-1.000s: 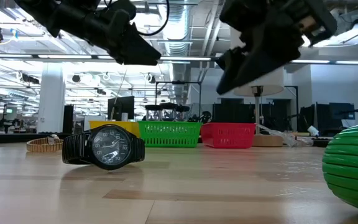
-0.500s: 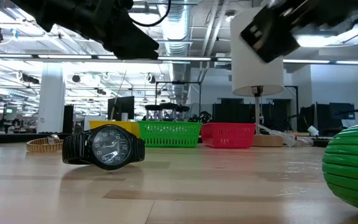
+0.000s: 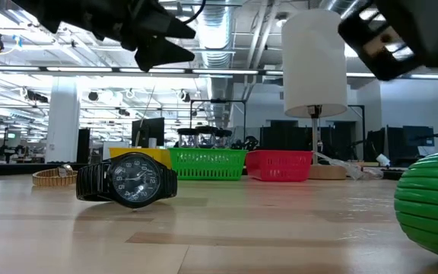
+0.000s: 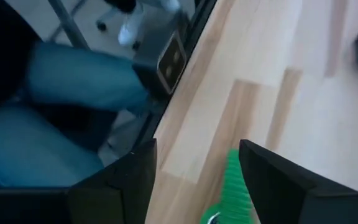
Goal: Pick & Place Office items
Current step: Put the green wrist watch into the red basket
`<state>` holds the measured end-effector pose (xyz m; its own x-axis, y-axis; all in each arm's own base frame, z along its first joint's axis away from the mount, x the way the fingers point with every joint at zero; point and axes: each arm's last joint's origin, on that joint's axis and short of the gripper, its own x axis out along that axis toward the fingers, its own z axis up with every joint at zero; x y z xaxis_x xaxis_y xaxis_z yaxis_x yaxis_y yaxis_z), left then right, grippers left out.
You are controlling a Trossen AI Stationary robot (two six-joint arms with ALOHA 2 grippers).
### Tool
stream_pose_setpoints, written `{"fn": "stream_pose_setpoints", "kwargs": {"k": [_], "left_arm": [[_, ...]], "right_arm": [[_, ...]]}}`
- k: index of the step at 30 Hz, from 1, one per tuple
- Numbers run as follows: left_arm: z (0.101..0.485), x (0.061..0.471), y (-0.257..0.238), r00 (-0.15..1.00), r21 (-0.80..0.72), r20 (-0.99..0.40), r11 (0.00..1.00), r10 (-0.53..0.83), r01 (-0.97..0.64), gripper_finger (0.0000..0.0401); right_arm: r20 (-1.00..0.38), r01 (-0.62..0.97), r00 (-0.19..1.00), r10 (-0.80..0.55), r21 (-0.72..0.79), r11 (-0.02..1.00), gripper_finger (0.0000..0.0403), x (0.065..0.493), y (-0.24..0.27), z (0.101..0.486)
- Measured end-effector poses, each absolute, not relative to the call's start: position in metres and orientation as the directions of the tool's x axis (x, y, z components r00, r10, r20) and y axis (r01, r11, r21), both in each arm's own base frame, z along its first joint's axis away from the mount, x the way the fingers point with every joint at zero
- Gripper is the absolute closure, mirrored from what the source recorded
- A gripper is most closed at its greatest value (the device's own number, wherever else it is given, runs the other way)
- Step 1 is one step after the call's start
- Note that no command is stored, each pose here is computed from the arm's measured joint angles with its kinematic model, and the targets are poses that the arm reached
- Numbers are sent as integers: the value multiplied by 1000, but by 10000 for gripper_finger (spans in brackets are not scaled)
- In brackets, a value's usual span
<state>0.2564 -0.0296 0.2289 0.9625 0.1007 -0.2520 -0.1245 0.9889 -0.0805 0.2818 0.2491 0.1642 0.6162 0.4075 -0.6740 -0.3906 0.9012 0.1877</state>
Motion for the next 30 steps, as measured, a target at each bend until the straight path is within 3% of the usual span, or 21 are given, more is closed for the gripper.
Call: {"fn": "stream_pose_setpoints", "kwargs": {"k": [7, 14, 22, 30], "left_arm": [[231, 256, -41, 972, -164, -228, 982, 58, -98, 127], [233, 253, -56, 978, -191, -207, 981, 0, -40, 127], [235, 250, -71, 980, -196, -191, 980, -60, 22, 127], [236, 249, -75, 981, -197, -180, 980, -76, 40, 127]], "right_arm": [[-773, -343, 580, 256, 54, 938, 195, 287, 267, 153], [-788, -265, 607, 99, -84, 961, 200, 294, 272, 180], [-823, -103, 565, 48, -12, 995, 201, 289, 262, 166], [-818, -105, 569, 78, 21, 994, 201, 293, 267, 158]]}}
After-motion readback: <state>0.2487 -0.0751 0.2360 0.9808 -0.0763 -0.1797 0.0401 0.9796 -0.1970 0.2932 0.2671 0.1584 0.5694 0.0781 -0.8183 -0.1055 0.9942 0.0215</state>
